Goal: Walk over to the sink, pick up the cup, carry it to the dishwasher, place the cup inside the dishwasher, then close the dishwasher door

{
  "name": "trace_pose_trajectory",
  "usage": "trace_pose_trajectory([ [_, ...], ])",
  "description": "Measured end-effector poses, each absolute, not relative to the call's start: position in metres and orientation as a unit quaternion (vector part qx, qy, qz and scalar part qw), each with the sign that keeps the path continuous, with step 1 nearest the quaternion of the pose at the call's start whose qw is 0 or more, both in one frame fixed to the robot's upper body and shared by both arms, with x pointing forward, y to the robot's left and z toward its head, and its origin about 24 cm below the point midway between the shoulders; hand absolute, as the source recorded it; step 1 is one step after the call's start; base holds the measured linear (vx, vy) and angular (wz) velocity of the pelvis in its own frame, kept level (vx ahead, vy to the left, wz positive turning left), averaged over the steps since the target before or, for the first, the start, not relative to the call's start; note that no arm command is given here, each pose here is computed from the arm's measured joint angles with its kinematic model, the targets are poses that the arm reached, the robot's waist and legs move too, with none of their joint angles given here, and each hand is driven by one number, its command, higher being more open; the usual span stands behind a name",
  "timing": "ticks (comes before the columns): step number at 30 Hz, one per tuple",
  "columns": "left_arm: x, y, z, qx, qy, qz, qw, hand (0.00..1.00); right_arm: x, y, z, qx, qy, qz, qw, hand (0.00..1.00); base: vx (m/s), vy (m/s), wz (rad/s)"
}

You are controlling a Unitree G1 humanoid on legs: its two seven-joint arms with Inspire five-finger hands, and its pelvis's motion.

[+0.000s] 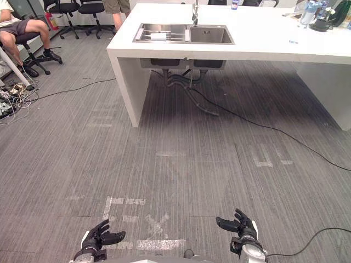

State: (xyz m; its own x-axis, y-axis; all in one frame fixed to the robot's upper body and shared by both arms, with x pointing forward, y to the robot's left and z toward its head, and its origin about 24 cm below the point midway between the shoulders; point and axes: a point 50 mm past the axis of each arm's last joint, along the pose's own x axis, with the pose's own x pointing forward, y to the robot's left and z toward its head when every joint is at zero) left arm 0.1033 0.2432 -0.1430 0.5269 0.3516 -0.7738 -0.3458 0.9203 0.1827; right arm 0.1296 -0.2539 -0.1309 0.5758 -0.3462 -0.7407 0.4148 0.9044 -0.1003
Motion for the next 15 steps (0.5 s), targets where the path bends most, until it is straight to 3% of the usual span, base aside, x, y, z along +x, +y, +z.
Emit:
trace_pose_trajectory([
  [15,0.1121,0.242,-0.1389,-0.004,0.426,0.197,0.883,0.9,0.1341,-0.2549,-0.1292,0.052,0.4,-0.225,0.887,0.9,0.02,0.003,-0.04],
])
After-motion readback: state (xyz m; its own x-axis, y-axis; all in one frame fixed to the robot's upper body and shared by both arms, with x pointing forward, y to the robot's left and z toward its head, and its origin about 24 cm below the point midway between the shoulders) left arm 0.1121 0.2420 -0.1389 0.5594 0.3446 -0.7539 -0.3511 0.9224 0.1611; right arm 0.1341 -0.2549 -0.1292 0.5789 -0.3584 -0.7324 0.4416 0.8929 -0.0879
